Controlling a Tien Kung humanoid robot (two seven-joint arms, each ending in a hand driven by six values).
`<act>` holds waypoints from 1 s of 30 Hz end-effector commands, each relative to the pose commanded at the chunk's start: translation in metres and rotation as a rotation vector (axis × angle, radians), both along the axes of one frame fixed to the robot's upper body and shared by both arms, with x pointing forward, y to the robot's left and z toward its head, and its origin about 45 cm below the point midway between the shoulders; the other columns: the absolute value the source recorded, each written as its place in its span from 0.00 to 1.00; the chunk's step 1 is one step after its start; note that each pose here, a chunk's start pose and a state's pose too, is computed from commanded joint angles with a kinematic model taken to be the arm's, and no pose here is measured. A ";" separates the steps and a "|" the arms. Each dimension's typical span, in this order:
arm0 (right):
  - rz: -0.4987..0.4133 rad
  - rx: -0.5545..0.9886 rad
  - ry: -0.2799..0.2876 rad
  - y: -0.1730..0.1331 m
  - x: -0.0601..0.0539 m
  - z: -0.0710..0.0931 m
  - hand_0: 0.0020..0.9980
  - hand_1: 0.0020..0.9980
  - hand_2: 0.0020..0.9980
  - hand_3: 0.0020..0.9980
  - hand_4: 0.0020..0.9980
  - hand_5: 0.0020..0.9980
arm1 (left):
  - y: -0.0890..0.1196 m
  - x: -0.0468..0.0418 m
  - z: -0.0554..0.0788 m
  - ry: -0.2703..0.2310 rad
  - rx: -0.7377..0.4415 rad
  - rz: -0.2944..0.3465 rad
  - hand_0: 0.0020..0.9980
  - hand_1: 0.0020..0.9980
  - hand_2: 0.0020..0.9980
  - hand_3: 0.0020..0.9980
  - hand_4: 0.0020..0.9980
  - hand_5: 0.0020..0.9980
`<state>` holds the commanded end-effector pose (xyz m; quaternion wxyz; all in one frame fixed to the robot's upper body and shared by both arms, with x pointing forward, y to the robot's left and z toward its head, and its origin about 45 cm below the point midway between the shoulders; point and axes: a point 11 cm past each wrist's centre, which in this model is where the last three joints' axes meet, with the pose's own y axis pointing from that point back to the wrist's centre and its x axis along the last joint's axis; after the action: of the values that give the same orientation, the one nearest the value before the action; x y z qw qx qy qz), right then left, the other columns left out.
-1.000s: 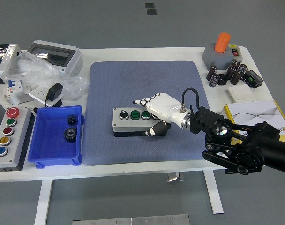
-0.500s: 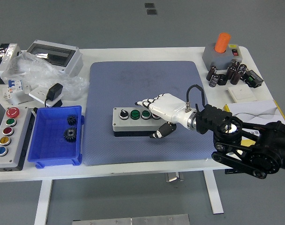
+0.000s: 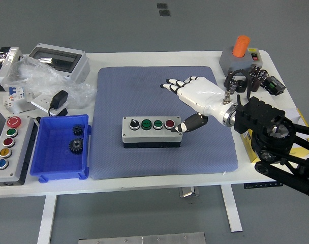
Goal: Pick up the button,place it on the desk,press the button,press the button
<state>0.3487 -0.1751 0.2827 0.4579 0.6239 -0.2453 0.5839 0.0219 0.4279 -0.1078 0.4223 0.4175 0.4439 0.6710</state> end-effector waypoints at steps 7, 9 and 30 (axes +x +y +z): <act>-0.206 -0.118 0.155 -0.033 0.004 -0.008 0.62 0.49 0.36 1.00 0.63 0.22 | -0.001 0.0003 0.000 0.004 -0.006 0.002 0.64 0.66 0.61 0.59 0.54 0.14; -0.228 -0.139 0.201 -0.037 0.003 -0.011 0.62 0.49 0.36 1.00 0.63 0.22 | -0.001 0.0001 0.000 0.005 -0.007 0.003 0.64 0.66 0.61 0.59 0.54 0.14; -0.114 0.102 0.432 0.010 -0.017 -0.027 0.40 0.39 0.28 1.00 0.33 0.01 | -0.002 0.0003 -0.001 0.014 -0.012 0.007 0.64 0.66 0.60 0.58 0.53 0.13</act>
<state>0.3316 -0.1649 0.2554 0.4998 0.7419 -0.2058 0.3968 0.0222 0.4261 -0.1085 0.4192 0.4181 0.4525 0.6669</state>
